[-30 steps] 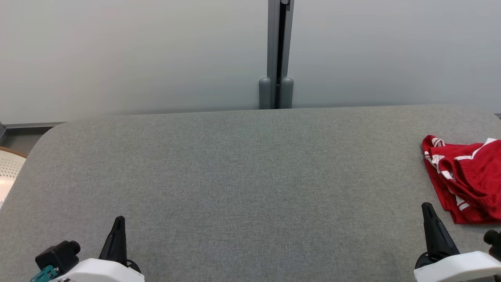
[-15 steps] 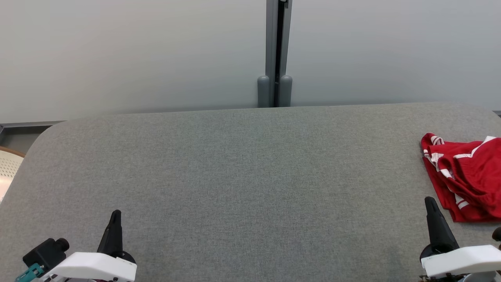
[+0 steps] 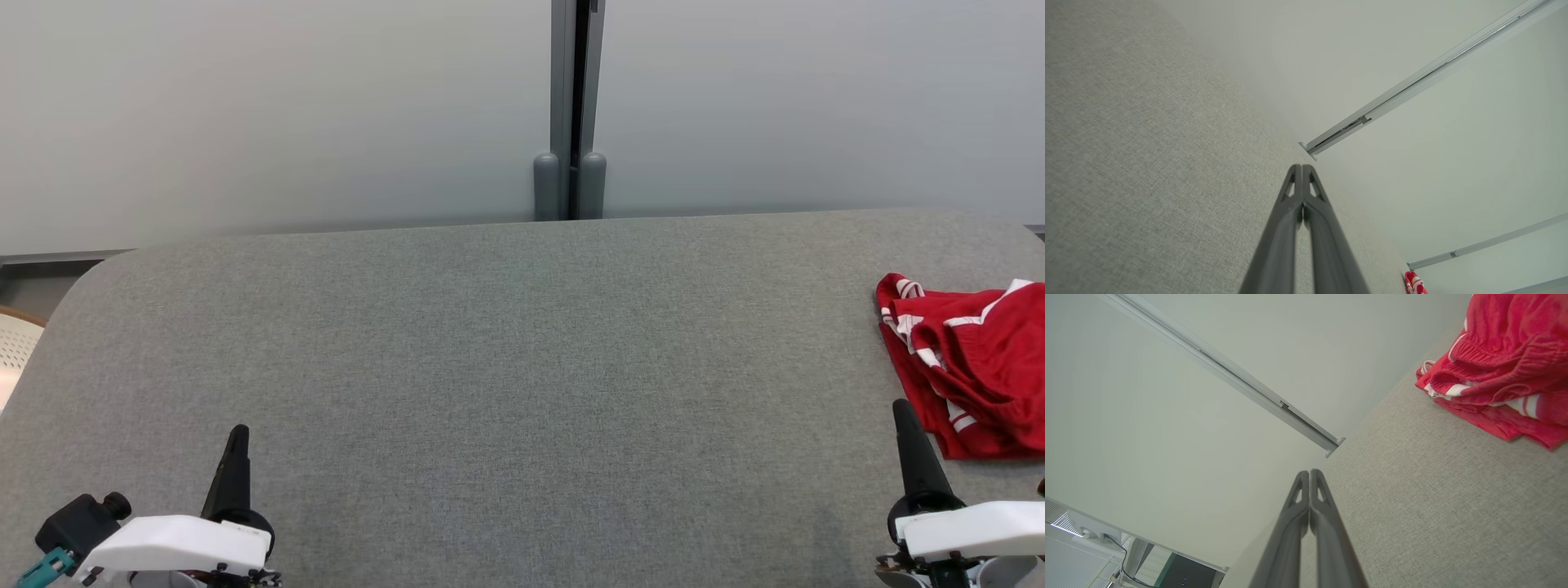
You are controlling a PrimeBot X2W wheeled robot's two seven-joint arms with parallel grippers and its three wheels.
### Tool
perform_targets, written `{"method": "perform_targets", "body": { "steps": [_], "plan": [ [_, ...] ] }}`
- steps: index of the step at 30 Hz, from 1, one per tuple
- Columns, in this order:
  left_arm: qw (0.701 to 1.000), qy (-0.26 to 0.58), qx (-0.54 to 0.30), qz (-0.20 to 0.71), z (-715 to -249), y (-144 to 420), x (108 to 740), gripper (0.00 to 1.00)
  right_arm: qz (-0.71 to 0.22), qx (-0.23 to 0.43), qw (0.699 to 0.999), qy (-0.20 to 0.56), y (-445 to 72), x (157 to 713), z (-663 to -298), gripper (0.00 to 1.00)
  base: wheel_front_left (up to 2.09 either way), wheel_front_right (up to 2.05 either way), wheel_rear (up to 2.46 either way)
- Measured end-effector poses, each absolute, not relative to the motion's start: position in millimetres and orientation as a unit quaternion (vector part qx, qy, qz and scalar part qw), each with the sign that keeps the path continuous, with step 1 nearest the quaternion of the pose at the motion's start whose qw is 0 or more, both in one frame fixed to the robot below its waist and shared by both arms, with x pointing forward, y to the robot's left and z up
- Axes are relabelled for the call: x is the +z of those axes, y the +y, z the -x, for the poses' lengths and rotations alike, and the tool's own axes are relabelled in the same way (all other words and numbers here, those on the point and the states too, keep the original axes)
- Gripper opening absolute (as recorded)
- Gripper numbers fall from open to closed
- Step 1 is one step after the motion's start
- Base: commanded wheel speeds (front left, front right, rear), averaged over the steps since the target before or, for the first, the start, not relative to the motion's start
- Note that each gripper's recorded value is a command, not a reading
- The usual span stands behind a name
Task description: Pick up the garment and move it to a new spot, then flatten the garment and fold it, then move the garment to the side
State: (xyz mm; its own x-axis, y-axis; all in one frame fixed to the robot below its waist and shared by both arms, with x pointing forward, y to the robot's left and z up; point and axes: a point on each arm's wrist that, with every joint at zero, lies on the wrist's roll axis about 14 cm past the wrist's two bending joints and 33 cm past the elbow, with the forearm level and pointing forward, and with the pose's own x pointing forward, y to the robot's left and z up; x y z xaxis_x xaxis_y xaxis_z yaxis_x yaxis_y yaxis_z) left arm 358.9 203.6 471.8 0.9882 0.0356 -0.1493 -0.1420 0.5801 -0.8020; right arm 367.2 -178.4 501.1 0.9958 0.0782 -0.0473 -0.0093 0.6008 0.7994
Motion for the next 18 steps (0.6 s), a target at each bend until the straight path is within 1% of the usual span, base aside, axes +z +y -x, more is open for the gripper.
{"method": "perform_targets", "body": {
  "steps": [18],
  "plan": [
    [0.836,0.047,0.041,0.545,-367.3,201.3,479.3,0.0,-0.538,0.014,0.843,0.031,-184.9,501.8,-373.7,0.0,0.0,0.0,0.0]
  ]
}}
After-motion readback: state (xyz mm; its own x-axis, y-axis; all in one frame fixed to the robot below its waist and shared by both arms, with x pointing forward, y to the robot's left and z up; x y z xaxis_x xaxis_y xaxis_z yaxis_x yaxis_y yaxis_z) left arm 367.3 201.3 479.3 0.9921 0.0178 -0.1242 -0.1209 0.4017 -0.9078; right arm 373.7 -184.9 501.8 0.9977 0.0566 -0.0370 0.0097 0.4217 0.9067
